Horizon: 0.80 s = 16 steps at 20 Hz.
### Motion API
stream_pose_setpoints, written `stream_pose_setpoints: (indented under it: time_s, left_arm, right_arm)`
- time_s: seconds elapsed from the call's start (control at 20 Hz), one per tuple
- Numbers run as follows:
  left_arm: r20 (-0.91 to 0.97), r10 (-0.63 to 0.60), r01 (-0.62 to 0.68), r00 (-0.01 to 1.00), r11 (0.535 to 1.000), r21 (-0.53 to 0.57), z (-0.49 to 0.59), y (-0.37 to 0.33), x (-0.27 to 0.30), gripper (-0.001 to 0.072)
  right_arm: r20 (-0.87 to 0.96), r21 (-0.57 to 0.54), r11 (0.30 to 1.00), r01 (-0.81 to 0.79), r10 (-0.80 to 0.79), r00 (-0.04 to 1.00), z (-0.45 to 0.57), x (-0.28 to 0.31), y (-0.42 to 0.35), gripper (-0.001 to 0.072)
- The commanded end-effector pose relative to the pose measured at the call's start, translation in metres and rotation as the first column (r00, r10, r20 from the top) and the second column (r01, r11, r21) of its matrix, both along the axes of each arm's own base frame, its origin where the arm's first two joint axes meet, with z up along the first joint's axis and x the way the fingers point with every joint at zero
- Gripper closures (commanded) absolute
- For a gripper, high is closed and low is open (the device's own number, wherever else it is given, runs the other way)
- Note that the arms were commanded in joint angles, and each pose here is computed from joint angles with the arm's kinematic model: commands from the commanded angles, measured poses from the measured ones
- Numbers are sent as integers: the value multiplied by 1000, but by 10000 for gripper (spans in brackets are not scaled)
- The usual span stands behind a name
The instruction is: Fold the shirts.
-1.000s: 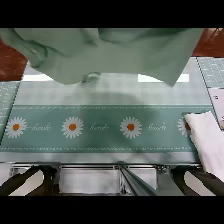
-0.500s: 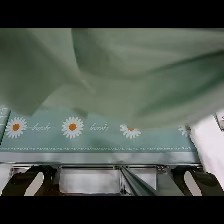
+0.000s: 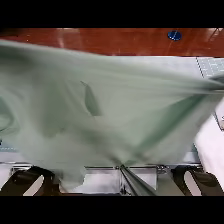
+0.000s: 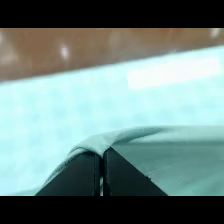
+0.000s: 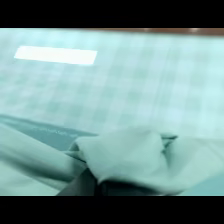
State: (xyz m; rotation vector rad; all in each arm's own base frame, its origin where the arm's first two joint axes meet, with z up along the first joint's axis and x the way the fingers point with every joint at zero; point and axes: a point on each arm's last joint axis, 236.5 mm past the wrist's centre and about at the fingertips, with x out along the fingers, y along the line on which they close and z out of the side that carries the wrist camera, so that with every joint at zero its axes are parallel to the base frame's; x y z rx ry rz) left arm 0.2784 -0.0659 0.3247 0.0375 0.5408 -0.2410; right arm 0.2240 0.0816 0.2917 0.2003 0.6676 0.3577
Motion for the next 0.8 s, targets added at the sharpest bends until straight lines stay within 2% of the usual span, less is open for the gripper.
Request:
stream_pose_setpoints:
  time_s: [0.0, 0.15, 0.35, 0.5, 0.6, 0.65, 0.7, 0.75]
  left_arm:
    - [-149, 55, -54, 987, 998, 9, -115, -5, 63, 688]
    - [-175, 118, -132, 978, 988, -75, -169, -15, 120, 688]
    - [-72, 192, -204, 979, 949, -241, -190, -29, 206, 688]
    - [-184, 214, -262, 959, 920, -292, -231, -40, 236, 688]
    - [-289, 207, -289, 935, 916, -279, -261, -45, 240, 688]
    - [-328, 209, -302, 922, 916, -265, -271, -44, 241, 686]
    - [-378, 213, -319, 901, 916, -244, -279, -39, 239, 580]
    - [-419, 223, -338, 880, 914, -223, -280, -30, 236, 319]
  right_arm:
    - [-143, 113, 993, 32, -16, 990, -88, 52, -1, 692]
    - [-297, 154, 983, 101, -51, 954, -163, 100, -12, 692]
    - [-340, 239, 945, 222, -133, 931, -226, 196, -30, 692]
    - [-390, 359, 902, 239, -88, 917, -257, 254, -19, 692]
    - [-412, 404, 880, 250, -68, 909, -271, 283, -13, 691]
    - [-419, 412, 876, 252, -63, 906, -277, 294, -10, 642]
    - [-424, 413, 877, 247, -55, 904, -280, 302, -10, 424]
    - [-431, 400, 889, 223, -32, 902, -281, 304, -12, 295]
